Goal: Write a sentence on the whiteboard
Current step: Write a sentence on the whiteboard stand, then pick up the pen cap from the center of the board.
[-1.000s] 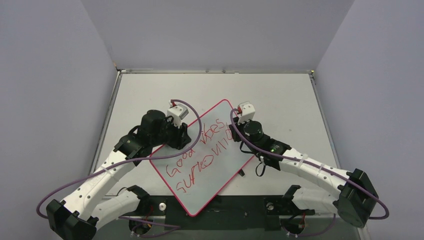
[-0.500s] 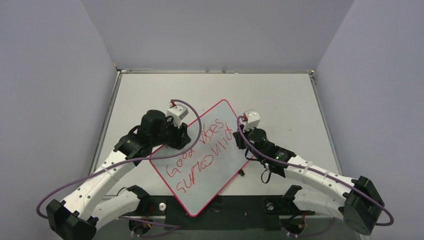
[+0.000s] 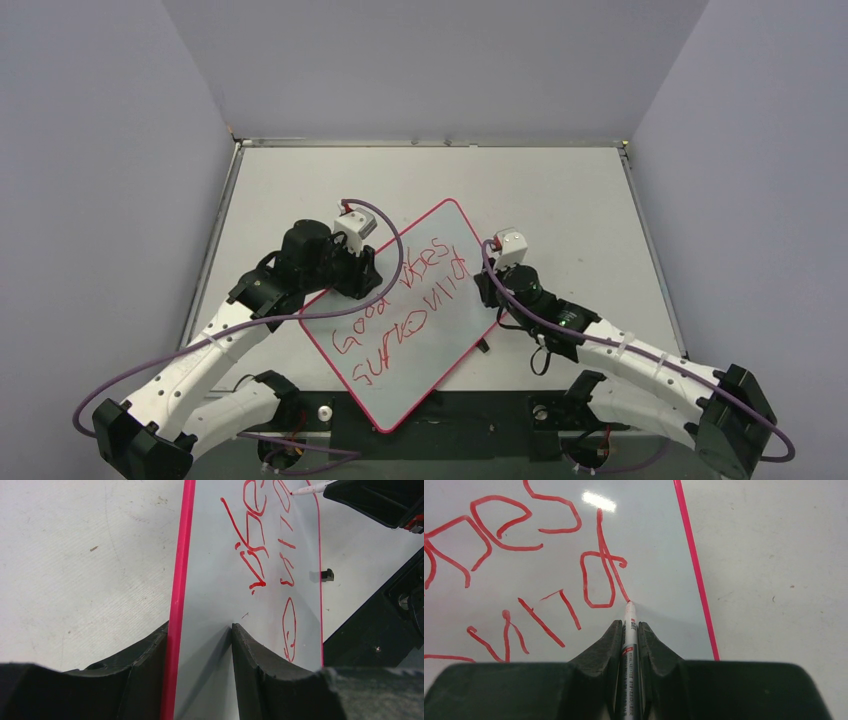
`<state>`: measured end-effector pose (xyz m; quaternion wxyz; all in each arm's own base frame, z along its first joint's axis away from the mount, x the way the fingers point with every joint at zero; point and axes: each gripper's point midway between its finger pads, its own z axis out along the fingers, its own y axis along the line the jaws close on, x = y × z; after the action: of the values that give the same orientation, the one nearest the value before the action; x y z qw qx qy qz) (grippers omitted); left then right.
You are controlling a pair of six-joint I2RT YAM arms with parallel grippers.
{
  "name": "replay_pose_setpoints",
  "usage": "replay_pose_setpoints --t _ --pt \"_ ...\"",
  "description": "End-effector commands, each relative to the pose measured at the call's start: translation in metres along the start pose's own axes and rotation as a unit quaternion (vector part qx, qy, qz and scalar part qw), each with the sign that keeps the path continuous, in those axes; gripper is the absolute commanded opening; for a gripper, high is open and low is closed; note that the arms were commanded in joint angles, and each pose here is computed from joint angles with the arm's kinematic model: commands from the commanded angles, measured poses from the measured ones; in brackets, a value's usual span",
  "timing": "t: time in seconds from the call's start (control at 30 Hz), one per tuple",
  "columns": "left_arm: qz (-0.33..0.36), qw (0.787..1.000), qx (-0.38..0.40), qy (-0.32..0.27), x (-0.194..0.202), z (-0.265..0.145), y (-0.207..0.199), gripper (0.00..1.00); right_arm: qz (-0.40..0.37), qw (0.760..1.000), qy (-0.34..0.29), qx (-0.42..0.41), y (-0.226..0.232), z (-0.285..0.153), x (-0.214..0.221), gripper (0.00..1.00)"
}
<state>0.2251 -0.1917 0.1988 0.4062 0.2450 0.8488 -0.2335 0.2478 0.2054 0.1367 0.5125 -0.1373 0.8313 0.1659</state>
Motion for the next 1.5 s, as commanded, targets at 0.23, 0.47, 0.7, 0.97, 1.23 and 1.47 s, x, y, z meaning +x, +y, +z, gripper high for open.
replay_pose_setpoints --t 0.23,0.47,0.7,0.97,1.23,1.47 --pt "0.032 0.998 -0.018 -0.049 -0.027 -0.006 0.006 0.0 -0.009 0.999 -0.027 0.039 -0.014 -0.026 -0.027 0.0" --pt "0.031 0.998 -0.015 -0.056 -0.03 -0.008 0.004 0.0 0.005 0.995 -0.083 0.049 -0.015 -0.047 -0.077 0.0" --pt "0.029 0.998 -0.009 -0.063 -0.033 -0.017 -0.006 0.0 0.022 0.993 -0.108 0.045 -0.011 -0.054 -0.097 0.0" --pt "0.023 0.998 -0.029 -0.055 -0.019 -0.029 0.0 0.0 0.021 0.992 -0.115 0.055 -0.017 -0.059 -0.097 0.0" --pt "0.013 0.998 -0.034 -0.051 -0.003 -0.031 0.003 0.04 0.025 0.991 -0.122 0.054 -0.019 -0.061 -0.096 0.0" --pt "0.015 0.998 -0.02 -0.064 0.003 -0.034 -0.001 0.25 0.023 0.99 -0.123 0.062 -0.024 -0.062 -0.091 0.0"
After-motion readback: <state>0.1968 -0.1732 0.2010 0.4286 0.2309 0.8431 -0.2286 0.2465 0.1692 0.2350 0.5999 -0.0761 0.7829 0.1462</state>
